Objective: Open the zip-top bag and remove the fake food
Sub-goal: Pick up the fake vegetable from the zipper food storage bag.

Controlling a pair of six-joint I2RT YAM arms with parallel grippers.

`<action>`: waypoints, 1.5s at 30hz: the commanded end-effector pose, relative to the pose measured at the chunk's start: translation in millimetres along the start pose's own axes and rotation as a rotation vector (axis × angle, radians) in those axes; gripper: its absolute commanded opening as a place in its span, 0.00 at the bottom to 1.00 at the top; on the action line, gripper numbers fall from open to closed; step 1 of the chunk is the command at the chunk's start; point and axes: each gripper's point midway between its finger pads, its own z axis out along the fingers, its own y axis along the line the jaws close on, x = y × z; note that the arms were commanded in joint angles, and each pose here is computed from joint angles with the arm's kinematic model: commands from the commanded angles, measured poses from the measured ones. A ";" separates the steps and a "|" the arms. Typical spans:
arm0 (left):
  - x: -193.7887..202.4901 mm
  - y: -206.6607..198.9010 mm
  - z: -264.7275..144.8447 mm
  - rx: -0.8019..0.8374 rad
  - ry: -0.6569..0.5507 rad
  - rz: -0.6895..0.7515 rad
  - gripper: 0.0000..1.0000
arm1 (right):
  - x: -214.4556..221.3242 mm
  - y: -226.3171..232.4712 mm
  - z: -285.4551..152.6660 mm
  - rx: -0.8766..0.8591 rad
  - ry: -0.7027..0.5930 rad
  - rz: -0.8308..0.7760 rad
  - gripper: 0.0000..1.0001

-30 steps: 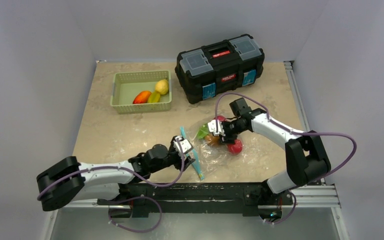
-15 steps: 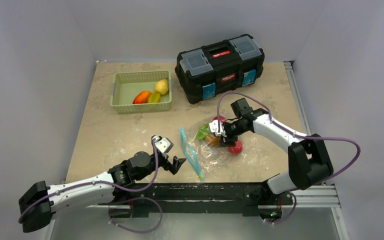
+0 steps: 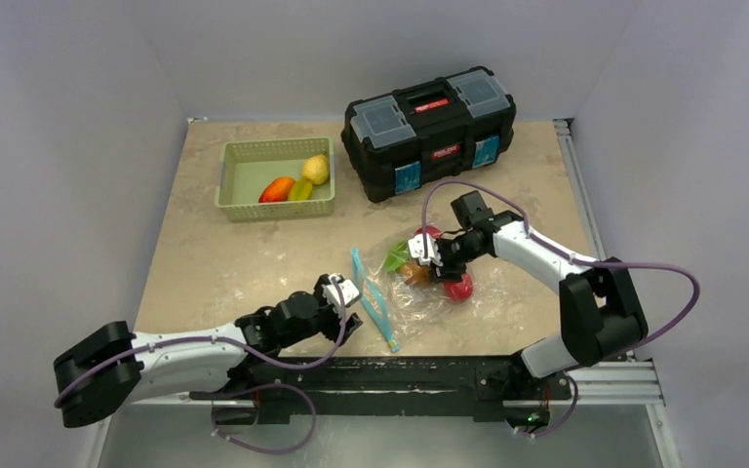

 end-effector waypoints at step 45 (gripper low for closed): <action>-76.7 -13.6 70.2 0.073 -0.207 0.089 0.72 | -30.6 23.5 33.7 -0.150 -0.077 -0.016 0.12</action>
